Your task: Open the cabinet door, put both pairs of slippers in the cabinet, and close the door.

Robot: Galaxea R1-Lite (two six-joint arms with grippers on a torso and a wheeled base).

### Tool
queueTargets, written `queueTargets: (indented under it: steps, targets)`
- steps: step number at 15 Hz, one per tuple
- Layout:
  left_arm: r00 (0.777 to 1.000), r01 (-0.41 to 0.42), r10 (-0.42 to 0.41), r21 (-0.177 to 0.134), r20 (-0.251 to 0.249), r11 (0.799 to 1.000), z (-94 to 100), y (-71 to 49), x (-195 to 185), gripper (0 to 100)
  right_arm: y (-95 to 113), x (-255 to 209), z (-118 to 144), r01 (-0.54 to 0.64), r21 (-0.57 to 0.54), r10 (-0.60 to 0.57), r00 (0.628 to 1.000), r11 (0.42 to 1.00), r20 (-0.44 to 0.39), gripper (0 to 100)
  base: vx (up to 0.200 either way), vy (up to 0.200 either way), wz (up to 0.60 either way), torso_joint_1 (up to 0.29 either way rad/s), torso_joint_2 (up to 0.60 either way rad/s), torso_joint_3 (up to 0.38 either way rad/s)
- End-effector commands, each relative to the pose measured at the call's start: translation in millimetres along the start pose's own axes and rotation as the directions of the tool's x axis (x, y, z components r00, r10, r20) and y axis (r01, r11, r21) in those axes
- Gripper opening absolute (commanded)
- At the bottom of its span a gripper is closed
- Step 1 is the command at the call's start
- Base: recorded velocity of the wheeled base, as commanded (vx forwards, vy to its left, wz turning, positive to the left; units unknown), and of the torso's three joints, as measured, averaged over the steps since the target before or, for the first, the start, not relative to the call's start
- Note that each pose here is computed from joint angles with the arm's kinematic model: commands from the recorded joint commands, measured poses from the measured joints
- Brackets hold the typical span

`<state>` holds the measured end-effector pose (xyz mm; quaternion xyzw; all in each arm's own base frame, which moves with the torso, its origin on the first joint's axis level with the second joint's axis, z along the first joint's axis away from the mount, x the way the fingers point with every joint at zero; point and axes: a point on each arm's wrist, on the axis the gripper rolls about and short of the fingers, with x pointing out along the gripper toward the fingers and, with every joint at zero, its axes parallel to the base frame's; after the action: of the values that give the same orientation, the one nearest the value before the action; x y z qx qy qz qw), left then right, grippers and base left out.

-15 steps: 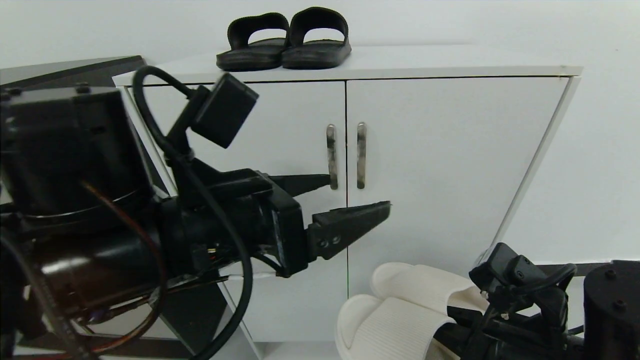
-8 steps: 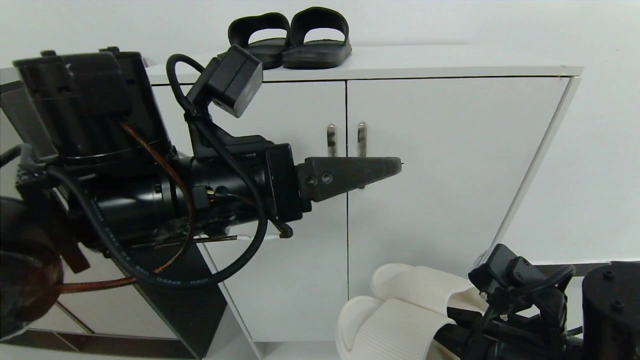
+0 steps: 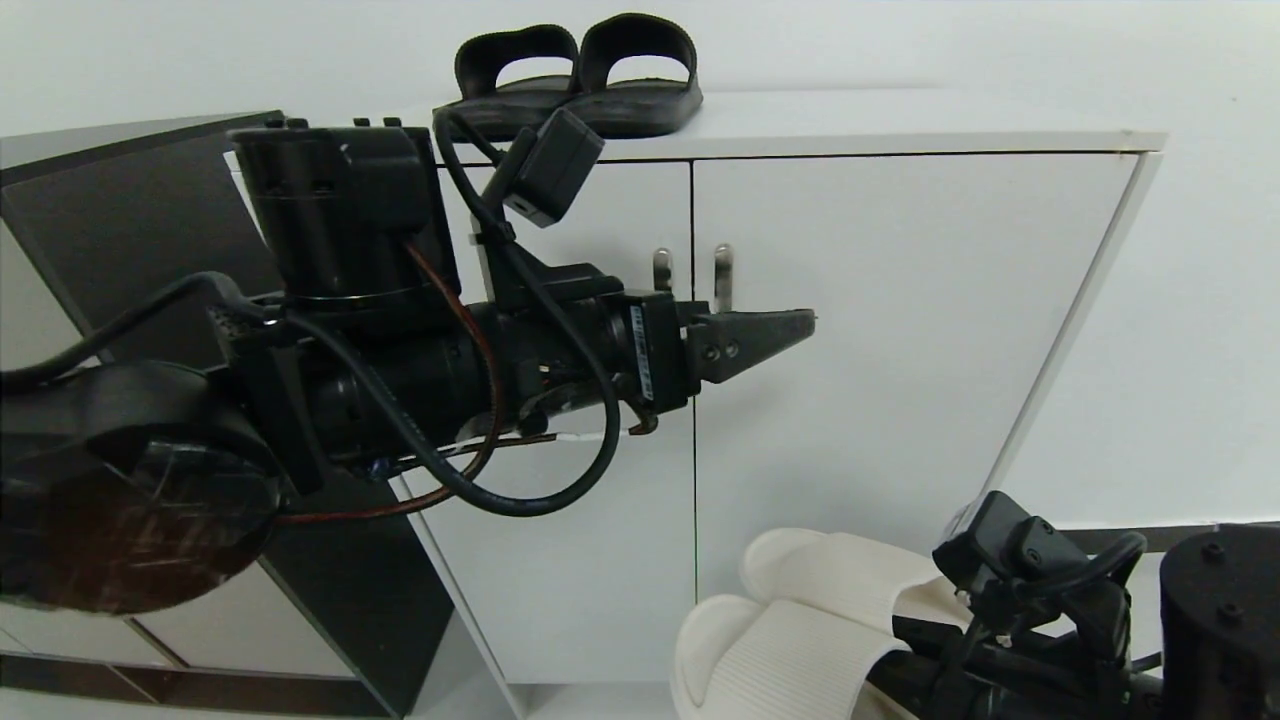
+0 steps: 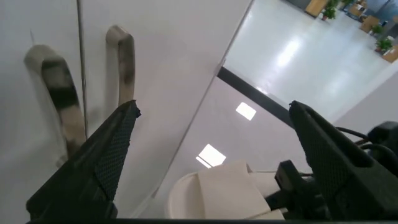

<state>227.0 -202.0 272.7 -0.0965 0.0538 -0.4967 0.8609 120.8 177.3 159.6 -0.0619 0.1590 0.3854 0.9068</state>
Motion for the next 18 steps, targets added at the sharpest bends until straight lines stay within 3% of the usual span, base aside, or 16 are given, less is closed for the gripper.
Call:
queueTargets:
  steps: [1,6,18]
  targets:
    - [1.0,-0.015,0.015,-0.005,-0.01,1.0,-4.0,5.8,10,100,0,0,-1,0.001,-0.001,-0.001,1.0,1.0,-0.003,0,0.0,0.0,0.0,0.0,0.0,0.0]
    - [0.998,-0.062,0.062,0.025,-0.003,0.998,-4.1,11.4,10,100,0,0,-1,-0.001,0.0,0.001,1.0,1.0,-0.001,0,0.0,0.0,0.0,0.0,0.0,0.0]
    - [0.996,-0.089,0.089,0.021,-0.007,0.996,-11.2,22.9,34,100,1,-1,-2,-0.033,-0.001,0.033,0.999,0.999,-0.007,0,0.0,0.0,0.0,0.0,0.0,0.0]
